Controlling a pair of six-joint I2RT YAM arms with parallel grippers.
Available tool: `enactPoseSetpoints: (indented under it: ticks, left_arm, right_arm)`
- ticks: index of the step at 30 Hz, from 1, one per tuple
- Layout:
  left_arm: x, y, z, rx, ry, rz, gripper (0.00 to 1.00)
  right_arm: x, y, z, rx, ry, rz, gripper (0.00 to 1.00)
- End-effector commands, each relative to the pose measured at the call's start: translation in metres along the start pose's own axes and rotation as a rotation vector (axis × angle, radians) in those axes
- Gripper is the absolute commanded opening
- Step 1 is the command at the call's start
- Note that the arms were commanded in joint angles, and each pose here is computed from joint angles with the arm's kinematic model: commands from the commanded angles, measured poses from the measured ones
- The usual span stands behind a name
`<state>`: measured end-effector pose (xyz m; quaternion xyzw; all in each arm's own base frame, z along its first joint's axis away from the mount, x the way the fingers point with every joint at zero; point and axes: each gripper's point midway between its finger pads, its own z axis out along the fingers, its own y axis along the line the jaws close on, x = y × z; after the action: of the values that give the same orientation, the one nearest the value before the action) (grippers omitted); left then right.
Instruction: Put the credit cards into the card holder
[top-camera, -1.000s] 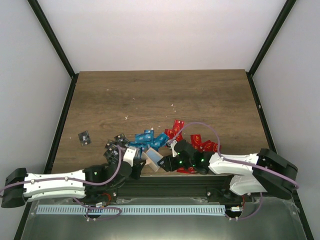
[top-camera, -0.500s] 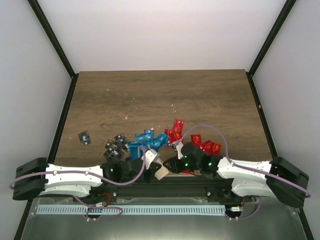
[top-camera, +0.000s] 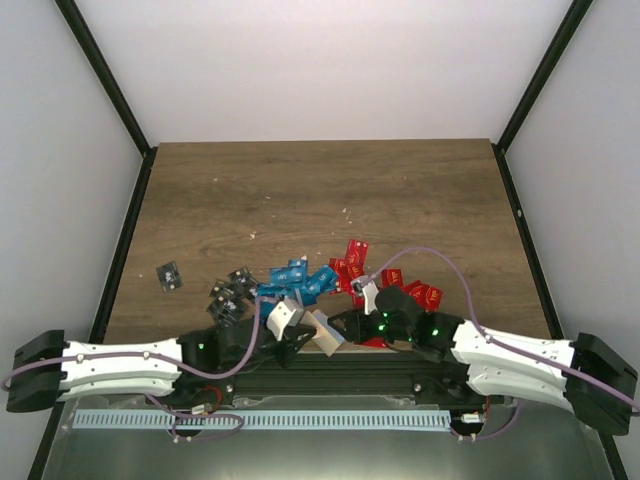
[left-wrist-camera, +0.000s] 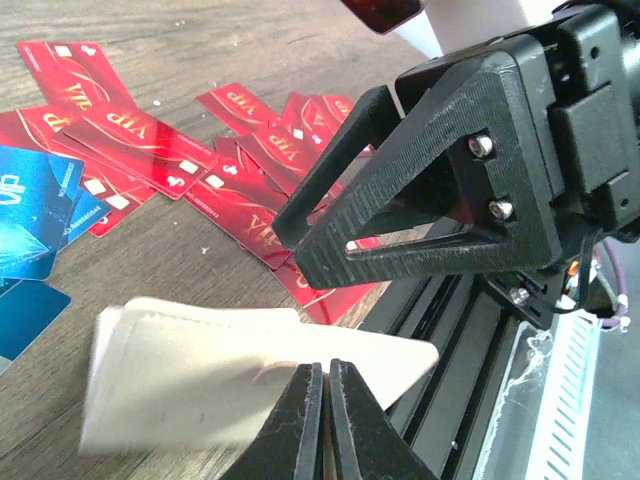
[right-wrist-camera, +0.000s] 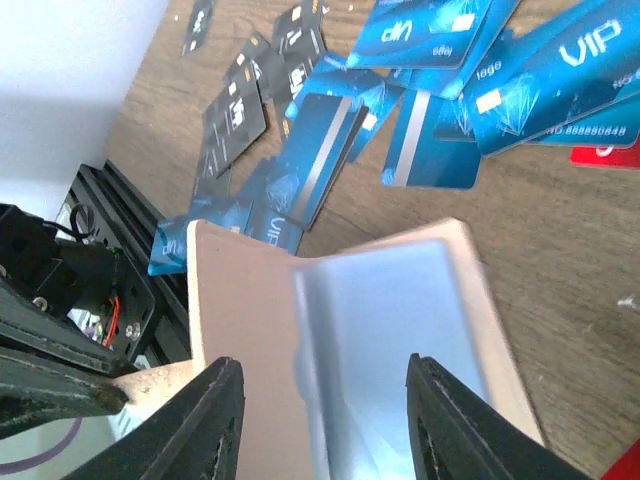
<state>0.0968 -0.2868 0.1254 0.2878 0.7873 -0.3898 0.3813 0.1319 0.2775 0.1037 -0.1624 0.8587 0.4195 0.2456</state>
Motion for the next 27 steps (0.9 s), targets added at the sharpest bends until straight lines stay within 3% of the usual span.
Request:
enactPoseSetpoints:
  ticks: [1, 6, 12, 27]
  left_arm:
    - [-0.009, -0.004, -0.012, 0.048, -0.062, -0.028, 0.04]
    - [-0.010, -0.004, -0.020, 0.067, -0.084, -0.033, 0.04]
    - [-0.003, 0.004, -0.022, 0.050, -0.089, -0.045, 0.04]
    - [-0.019, -0.008, -0.001, 0.057, -0.091, 0.031, 0.04]
  right_arm:
    - [-0.010, -0.008, -0.004, 0.068, -0.039, -0.013, 0.48]
    - [0.007, -0.019, 0.017, 0.099, 0.059, 0.001, 0.50]
    - [0.027, -0.007, 0.032, -0.015, 0.150, 0.004, 0.42]
    - [0.018, -0.006, 0.010, -0.002, 0.084, 0.006, 0.40]
